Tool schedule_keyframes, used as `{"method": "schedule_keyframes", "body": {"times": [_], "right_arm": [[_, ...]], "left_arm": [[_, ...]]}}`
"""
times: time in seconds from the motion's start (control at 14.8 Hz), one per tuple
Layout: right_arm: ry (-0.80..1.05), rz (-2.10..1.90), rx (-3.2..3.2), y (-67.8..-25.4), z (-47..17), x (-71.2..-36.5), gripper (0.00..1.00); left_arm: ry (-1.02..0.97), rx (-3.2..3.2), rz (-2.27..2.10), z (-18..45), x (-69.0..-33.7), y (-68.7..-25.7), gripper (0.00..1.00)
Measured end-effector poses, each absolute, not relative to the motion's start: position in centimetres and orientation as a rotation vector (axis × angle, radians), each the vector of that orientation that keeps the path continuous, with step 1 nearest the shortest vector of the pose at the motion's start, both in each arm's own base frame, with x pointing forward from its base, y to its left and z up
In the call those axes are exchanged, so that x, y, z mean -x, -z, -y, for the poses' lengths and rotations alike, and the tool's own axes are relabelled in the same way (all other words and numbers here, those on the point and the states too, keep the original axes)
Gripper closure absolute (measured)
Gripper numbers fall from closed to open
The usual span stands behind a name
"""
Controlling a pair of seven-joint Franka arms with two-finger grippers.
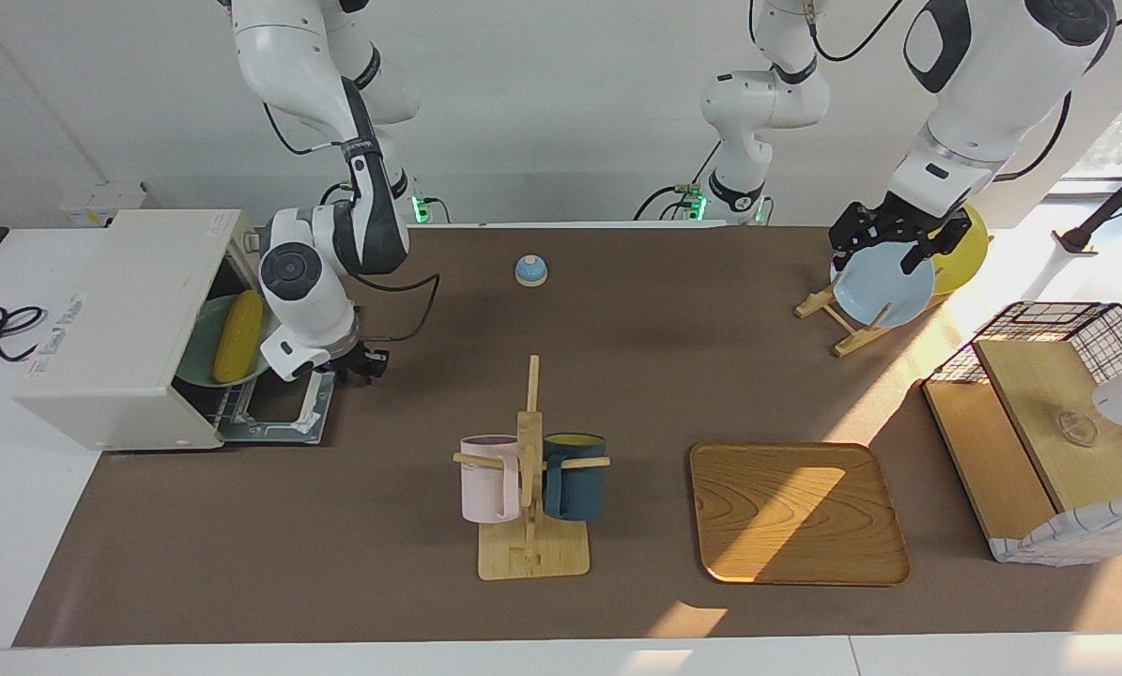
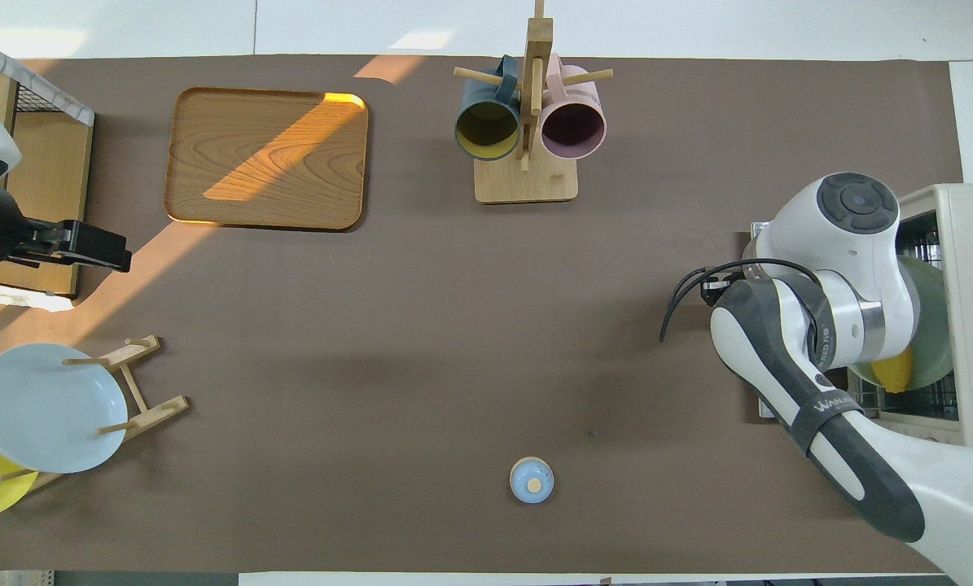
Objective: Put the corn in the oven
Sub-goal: 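Release the plate and withdraw the right gripper from the oven, then push the oven door closed with the right gripper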
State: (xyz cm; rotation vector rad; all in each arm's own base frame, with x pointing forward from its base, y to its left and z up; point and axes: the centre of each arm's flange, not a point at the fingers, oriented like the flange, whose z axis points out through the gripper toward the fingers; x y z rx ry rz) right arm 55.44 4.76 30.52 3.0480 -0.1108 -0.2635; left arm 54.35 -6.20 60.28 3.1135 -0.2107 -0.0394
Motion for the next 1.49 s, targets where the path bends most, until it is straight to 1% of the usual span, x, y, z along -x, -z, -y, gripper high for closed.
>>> {"method": "schedule_keyframes", "body": {"times": [0.14,0.2,0.68,0.95,1.22,1.49], "right_arm": [[0.268,0.110,-3.047,-30.4,-4.7,-55.3,0.97],[0.270,0.108,-3.045,-30.3,-4.7,-55.3,0.99],[0.324,0.007,-2.982,-30.5,-3.9,-54.9,0.99],[0.375,-0.069,-2.980,-32.4,-3.2,-55.3,0.99],[0.432,-0.130,-2.982,-36.0,-2.5,-55.8,0.99],[0.478,-0.172,-2.976,-42.2,0.9,-56.2,0.99]], "left_arm": [[0.039,-3.114,0.211,6.2,-54.4,-60.3,0.00],[0.039,-3.114,0.211,6.2,-54.4,-60.3,0.00],[0.039,-3.114,0.211,6.2,-54.4,-60.3,0.00],[0.039,-3.114,0.211,6.2,-54.4,-60.3,0.00],[0.039,-3.114,0.211,6.2,-54.4,-60.3,0.00],[0.039,-3.114,0.210,6.2,-54.4,-60.3,0.00]]}}
